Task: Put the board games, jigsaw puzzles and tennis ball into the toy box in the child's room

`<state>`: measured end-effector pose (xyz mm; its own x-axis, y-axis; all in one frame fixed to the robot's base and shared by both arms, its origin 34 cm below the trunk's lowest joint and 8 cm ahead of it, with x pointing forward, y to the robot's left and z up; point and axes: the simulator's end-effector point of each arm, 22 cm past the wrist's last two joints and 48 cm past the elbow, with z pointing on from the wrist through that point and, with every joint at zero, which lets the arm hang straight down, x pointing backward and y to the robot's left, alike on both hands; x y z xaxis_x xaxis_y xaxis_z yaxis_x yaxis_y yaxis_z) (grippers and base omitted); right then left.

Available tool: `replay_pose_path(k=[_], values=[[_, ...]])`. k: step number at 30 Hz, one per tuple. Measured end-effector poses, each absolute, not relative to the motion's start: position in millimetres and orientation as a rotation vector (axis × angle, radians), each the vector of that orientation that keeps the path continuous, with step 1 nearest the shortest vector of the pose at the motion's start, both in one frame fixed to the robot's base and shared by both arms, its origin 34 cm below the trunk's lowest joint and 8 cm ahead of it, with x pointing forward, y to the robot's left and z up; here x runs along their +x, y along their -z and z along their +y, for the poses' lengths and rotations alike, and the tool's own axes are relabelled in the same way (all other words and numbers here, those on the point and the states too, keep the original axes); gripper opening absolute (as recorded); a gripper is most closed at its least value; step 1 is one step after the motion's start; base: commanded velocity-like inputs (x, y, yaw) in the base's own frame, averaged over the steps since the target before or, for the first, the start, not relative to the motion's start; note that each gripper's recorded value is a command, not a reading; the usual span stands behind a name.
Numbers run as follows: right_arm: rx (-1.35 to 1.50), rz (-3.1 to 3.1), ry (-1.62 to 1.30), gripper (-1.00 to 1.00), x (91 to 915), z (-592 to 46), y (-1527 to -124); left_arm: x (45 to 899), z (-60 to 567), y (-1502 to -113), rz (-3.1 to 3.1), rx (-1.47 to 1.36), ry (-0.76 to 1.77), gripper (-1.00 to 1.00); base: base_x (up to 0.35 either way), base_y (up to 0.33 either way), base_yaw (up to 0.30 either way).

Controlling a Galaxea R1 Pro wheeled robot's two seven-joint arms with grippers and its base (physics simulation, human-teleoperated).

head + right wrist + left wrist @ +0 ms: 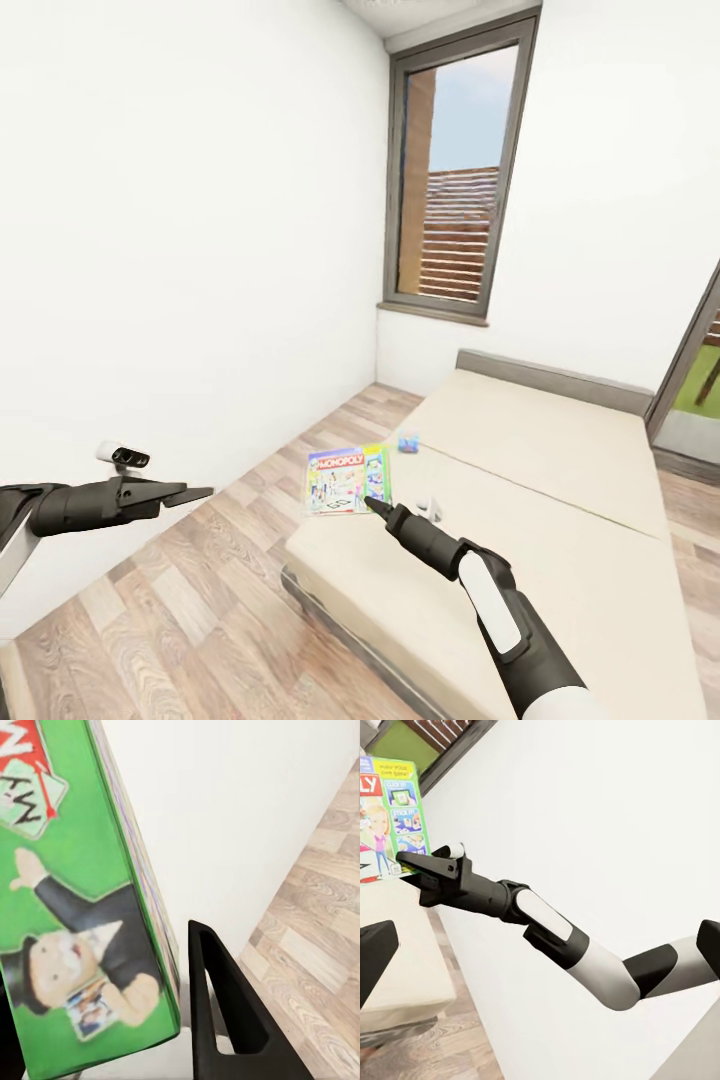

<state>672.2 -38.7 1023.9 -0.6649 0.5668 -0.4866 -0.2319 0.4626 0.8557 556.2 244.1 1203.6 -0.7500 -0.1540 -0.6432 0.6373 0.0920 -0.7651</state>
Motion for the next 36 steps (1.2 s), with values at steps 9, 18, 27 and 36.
replay_pose_path(k=[9,18,27,36], values=[[0.276,1.913,-1.289,-1.00,669,-39,-1036,552,244,-1212,1.779,0.479,1.717,1.00,0.000,0.000,0.136],[0.267,1.917,-1.288,-1.00,665,-37,-1041,549,244,-1217,1.782,0.476,1.719,1.00,0.000,0.000,0.112],[0.272,1.927,-1.286,-1.00,664,-37,-1036,550,244,-1214,1.787,0.472,1.724,1.00,0.000,0.000,0.199],[0.276,1.936,-1.281,-1.00,665,-37,-1031,552,244,-1210,1.791,0.465,1.729,1.00,0.000,0.000,0.203]])
